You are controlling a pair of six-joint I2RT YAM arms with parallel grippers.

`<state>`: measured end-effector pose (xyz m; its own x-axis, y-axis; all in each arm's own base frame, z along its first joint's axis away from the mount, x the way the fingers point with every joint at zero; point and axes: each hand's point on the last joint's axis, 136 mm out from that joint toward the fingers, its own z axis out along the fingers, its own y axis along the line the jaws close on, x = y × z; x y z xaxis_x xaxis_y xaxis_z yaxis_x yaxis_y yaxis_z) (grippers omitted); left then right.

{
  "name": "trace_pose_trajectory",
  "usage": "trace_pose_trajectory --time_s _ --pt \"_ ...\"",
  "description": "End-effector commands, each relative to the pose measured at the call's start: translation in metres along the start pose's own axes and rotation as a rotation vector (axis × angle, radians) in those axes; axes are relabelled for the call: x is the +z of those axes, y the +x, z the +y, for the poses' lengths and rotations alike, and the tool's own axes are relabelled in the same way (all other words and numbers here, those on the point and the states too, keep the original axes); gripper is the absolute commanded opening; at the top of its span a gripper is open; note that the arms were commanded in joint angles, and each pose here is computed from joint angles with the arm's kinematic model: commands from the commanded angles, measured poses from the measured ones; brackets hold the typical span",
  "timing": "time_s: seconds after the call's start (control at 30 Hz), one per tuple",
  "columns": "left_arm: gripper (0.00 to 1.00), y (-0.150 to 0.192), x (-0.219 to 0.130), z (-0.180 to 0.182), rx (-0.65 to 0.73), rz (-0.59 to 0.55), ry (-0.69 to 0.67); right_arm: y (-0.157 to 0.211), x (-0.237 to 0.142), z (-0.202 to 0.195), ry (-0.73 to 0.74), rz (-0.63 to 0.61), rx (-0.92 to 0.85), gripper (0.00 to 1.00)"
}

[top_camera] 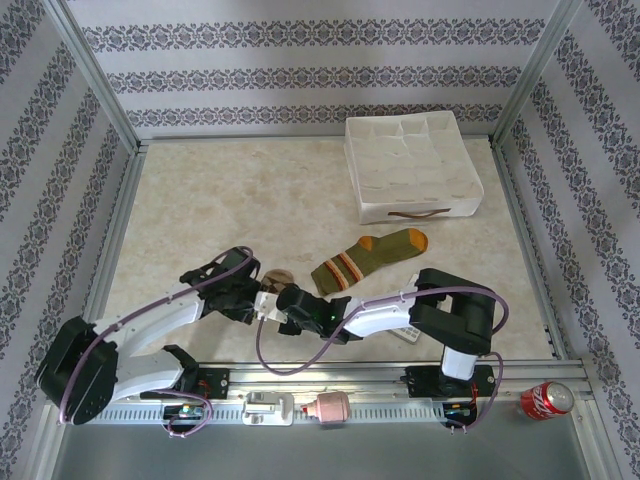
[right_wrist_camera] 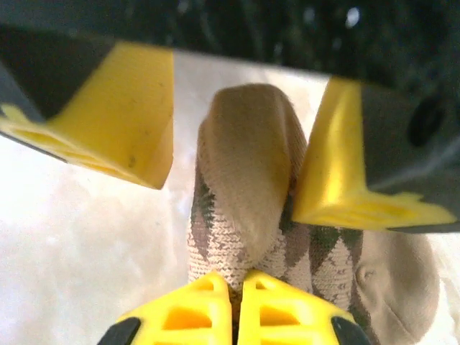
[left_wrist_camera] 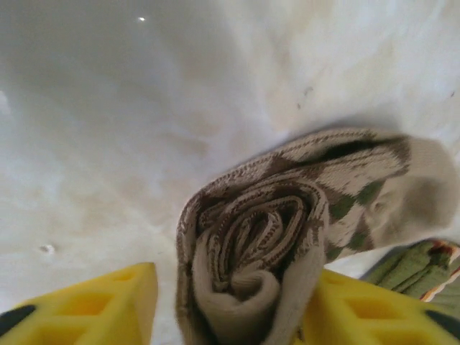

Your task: Roll the socks

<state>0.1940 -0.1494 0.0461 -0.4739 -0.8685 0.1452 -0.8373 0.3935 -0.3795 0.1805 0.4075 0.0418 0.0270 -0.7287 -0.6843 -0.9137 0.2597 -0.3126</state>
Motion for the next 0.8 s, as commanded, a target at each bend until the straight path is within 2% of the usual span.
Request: trace_pose_trajectory --time_s 0.0,0.03,0.1,0.33,0.57,0.77 --pt "0.73 -0.009 -0.021 0.021 0.005 -0.046 -0.068 0.077 0.002 0.017 -0.124 0.224 0.112 0.00" --pt "0.78 -0.012 -0.025 0.020 0.004 -0.059 -0.058 0.079 0.001 0.019 -0.147 0.225 0.134 0.00" --pt "0.81 -0.018 -0.033 0.020 0.000 -0.092 -0.041 0.083 0.001 0.020 -0.173 0.224 0.178 0.00" --pt "0.81 -0.029 -0.047 0.018 0.002 -0.152 0.029 0.087 -0.002 0.021 -0.271 0.208 0.332 0.00" --pt "0.70 -0.010 -0.032 -0.014 0.126 -0.044 0.153 0.084 -0.001 0.009 -0.435 0.186 0.567 0.00" --pt "0.70 0.002 -0.021 -0.034 0.177 0.010 0.213 0.085 0.003 0.000 -0.520 0.229 0.695 0.00"
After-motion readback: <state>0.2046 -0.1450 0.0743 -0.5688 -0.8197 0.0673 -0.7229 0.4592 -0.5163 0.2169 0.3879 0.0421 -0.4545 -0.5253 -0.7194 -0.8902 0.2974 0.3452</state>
